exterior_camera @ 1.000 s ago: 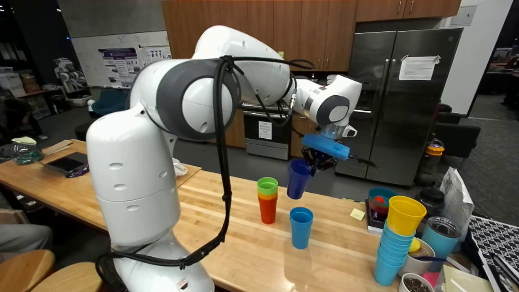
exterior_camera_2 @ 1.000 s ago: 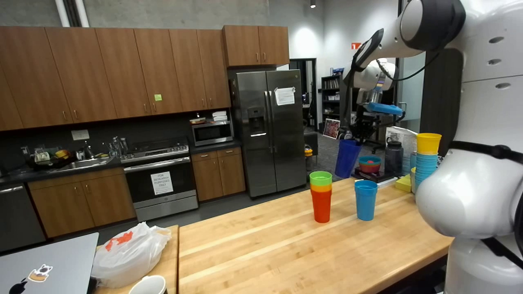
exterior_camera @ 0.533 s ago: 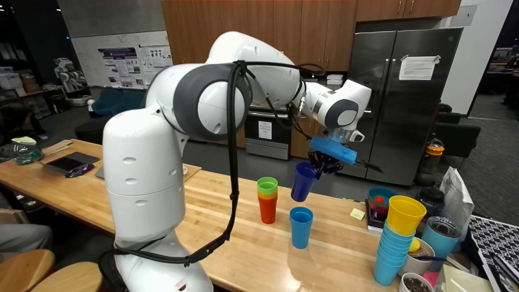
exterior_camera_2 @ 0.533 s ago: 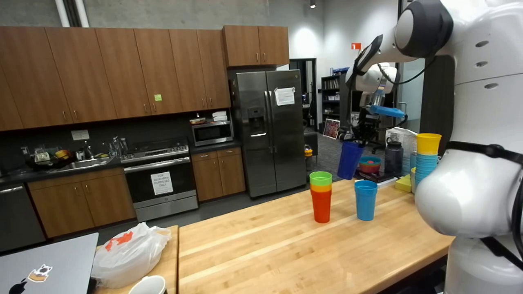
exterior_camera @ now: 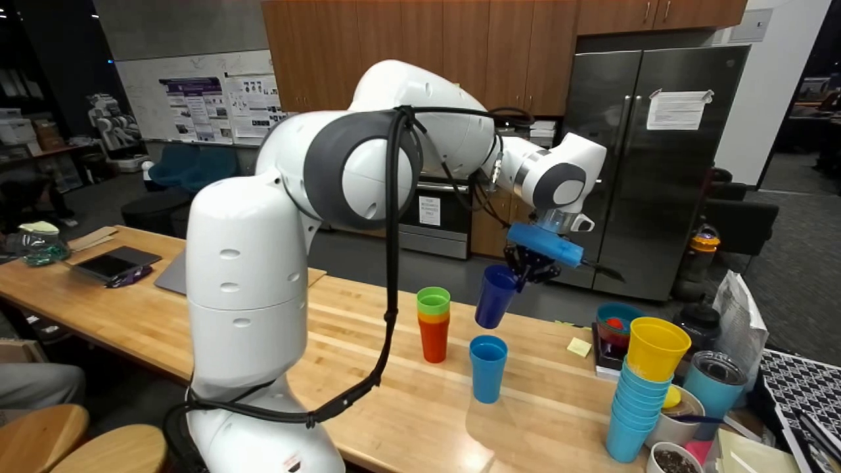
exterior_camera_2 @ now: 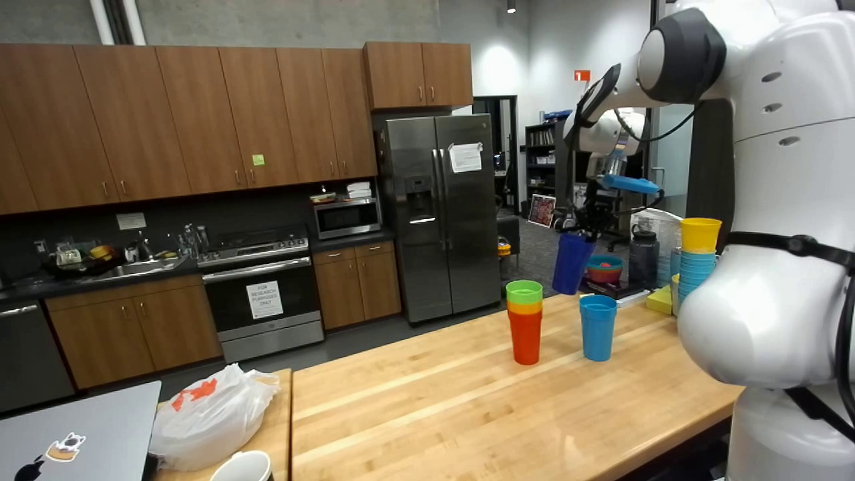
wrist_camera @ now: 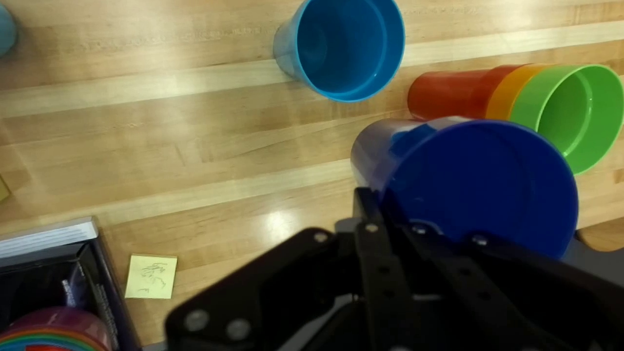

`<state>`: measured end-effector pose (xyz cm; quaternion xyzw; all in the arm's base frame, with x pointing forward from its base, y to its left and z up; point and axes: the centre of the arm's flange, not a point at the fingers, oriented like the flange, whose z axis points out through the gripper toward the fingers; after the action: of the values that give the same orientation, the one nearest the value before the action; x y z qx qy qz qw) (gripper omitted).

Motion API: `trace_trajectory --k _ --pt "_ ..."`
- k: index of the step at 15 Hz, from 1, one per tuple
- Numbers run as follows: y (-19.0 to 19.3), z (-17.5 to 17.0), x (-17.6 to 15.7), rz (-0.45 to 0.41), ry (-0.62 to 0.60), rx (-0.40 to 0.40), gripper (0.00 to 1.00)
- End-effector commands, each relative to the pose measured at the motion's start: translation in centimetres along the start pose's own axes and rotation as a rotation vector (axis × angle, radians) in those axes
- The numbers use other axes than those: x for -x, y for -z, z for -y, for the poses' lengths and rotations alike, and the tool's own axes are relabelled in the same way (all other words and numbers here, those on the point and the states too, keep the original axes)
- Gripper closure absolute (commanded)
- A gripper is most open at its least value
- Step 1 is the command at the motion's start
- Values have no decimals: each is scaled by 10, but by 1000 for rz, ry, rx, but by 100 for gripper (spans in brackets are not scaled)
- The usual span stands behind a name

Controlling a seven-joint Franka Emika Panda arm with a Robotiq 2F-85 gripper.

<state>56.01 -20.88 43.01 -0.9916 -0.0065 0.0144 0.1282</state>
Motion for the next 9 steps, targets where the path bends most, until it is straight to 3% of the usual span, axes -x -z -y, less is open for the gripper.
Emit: trace_trajectory --k 1,9 --pt "6 -4 -16 13 6 -29 99" --pt "5 -22 -30 80 -45 53 99"
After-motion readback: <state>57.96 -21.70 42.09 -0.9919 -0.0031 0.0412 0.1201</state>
